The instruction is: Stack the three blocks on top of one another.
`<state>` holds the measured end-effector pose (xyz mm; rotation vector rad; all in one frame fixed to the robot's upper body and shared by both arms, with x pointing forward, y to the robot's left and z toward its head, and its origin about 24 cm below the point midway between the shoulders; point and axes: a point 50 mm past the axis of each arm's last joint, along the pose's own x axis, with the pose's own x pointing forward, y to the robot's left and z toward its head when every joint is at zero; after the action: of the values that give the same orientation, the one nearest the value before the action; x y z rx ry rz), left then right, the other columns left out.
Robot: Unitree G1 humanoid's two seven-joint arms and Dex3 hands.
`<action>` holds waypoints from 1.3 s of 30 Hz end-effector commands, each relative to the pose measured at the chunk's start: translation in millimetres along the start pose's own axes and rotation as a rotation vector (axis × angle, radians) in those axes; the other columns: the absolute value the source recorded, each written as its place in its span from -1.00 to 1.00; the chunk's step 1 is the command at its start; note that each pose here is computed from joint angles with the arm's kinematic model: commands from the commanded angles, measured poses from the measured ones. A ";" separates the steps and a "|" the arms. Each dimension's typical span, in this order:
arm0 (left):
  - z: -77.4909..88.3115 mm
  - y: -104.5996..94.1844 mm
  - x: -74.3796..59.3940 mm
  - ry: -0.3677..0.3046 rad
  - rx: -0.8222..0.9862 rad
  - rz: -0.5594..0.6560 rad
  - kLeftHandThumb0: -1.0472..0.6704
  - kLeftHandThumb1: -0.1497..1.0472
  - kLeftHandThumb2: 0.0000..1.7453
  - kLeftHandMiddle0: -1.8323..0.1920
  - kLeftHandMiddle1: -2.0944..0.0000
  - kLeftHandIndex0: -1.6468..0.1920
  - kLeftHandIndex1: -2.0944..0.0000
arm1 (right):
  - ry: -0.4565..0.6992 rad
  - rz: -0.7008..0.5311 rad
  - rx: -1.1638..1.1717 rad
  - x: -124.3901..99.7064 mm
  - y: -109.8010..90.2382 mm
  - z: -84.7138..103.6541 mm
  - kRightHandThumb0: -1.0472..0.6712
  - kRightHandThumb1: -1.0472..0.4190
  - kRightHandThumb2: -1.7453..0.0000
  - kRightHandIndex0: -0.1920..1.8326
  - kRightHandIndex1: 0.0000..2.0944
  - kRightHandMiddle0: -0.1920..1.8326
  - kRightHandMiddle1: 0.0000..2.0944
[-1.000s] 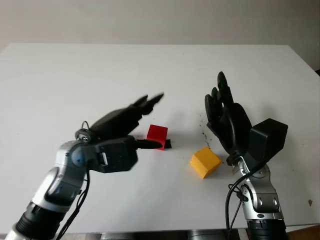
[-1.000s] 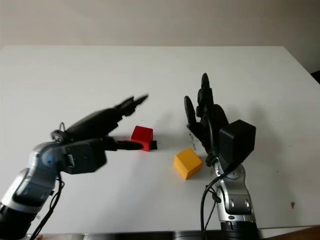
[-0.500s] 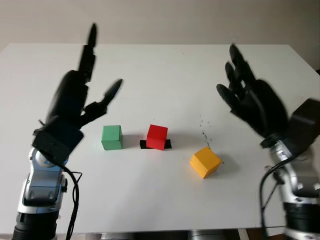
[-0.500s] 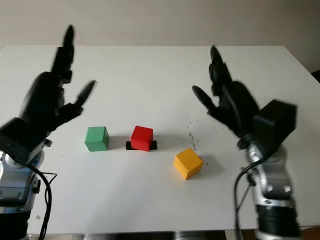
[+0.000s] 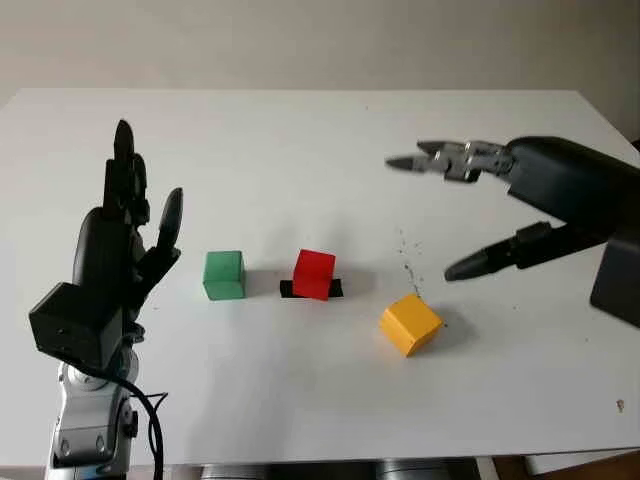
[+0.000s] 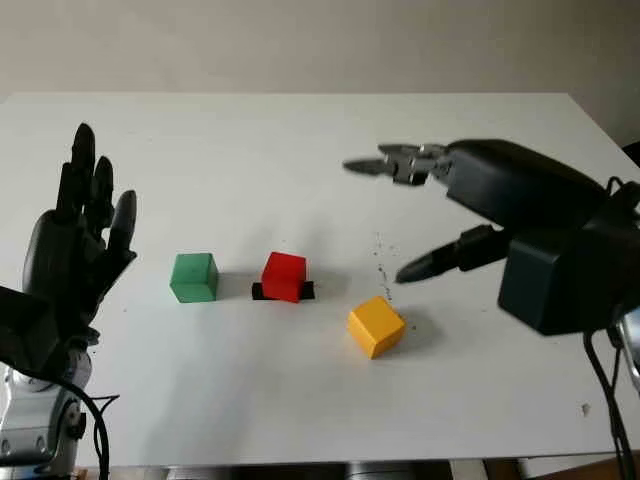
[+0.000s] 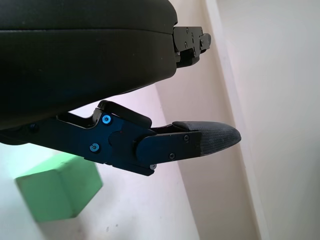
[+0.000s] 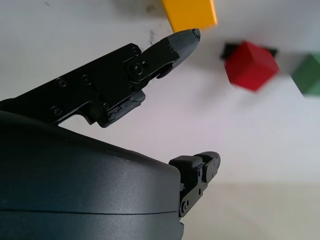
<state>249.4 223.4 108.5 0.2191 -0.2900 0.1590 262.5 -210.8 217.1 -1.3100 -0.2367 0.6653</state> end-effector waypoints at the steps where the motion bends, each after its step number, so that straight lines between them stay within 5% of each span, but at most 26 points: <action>1: -0.1 -2.5 -3.1 0.001 0.008 -0.006 -0.50 1.00 -0.42 0.90 0.95 0.90 0.95 | 0.002 0.041 -0.050 0.0 2.2 3.3 -0.40 -0.65 0.93 -0.64 -0.95 -0.47 -0.96; 16: 1.3 -5.4 -3.6 0.010 0.062 -0.038 -0.52 1.00 -0.42 0.88 0.94 0.87 0.94 | -0.006 0.111 -0.079 10.9 55.1 1.6 -0.41 -0.63 0.94 -0.67 -0.96 -0.51 -0.96; 39: 0.6 -2.0 -4.2 0.014 0.114 -0.034 -0.53 1.00 -0.44 0.85 0.95 0.85 0.95 | -0.032 0.053 -0.061 11.6 87.1 -5.0 -0.33 -0.63 0.93 -0.60 -0.92 -0.36 -0.90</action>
<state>247.8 218.7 102.7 0.3251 -0.2407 0.1416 247.0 -199.6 133.3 -1.3713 -0.2430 0.7328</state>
